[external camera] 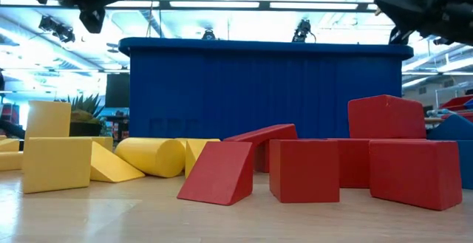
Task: Sort blocks
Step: Return to Home Position
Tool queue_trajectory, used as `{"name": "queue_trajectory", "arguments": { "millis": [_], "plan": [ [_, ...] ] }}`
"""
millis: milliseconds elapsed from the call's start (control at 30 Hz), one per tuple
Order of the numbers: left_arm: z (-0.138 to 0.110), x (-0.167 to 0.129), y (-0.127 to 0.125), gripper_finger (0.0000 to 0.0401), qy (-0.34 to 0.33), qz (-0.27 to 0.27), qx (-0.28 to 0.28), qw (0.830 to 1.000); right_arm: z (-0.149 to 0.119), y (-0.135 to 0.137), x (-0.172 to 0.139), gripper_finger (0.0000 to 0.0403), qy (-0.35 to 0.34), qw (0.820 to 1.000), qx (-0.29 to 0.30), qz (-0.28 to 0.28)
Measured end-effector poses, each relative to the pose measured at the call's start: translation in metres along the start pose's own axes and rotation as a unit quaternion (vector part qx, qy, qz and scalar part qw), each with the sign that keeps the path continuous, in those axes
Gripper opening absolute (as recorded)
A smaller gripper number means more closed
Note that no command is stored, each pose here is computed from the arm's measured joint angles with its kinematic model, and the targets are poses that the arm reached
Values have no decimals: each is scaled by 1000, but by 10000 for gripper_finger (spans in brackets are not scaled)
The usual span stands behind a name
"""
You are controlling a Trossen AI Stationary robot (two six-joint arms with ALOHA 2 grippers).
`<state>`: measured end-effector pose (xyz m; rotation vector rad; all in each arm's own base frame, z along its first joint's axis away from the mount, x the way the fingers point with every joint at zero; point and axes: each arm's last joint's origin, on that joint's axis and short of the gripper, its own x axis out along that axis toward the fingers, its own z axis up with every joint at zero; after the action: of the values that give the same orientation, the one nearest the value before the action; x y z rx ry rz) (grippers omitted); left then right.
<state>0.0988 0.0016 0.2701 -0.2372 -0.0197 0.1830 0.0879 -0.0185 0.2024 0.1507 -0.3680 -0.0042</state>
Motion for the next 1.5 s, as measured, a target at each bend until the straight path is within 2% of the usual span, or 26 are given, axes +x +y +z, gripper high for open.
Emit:
{"name": "queue_trajectory", "arguments": {
  "millis": [100,200,333,433,633,833,1000,1100,1300,1500],
  "plan": [
    [-1,2,-1,23,7,-11,-1,1000,6,2,0,0,-31,999,25,10],
    [-13,6,-2,23,18,-58,44,997,8,3,0,0,-37,998,41,23],
    [-37,8,3,23,8,-65,47,997,6,8,-1,2,-3,993,47,109],
    [-53,8,6,23,-3,-74,35,997,2,9,-1,2,24,989,60,137],
    [-71,5,11,23,-24,-78,26,996,-1,6,-1,3,39,993,48,98],
    [-78,3,14,23,-37,-81,28,996,-6,1,-1,3,52,998,12,29],
    [-79,3,14,23,-38,-81,31,996,-8,0,-1,1,56,998,-23,24],
    [-78,3,14,23,-41,-81,40,995,-11,-2,-1,2,61,997,-37,0],
    [-77,3,14,23,-45,-82,39,995,-10,-4,-1,4,50,998,-21,-36],
    [-73,2,13,23,-70,-86,36,993,-2,-2,0,1,41,999,-16,-31]
  ]
}}
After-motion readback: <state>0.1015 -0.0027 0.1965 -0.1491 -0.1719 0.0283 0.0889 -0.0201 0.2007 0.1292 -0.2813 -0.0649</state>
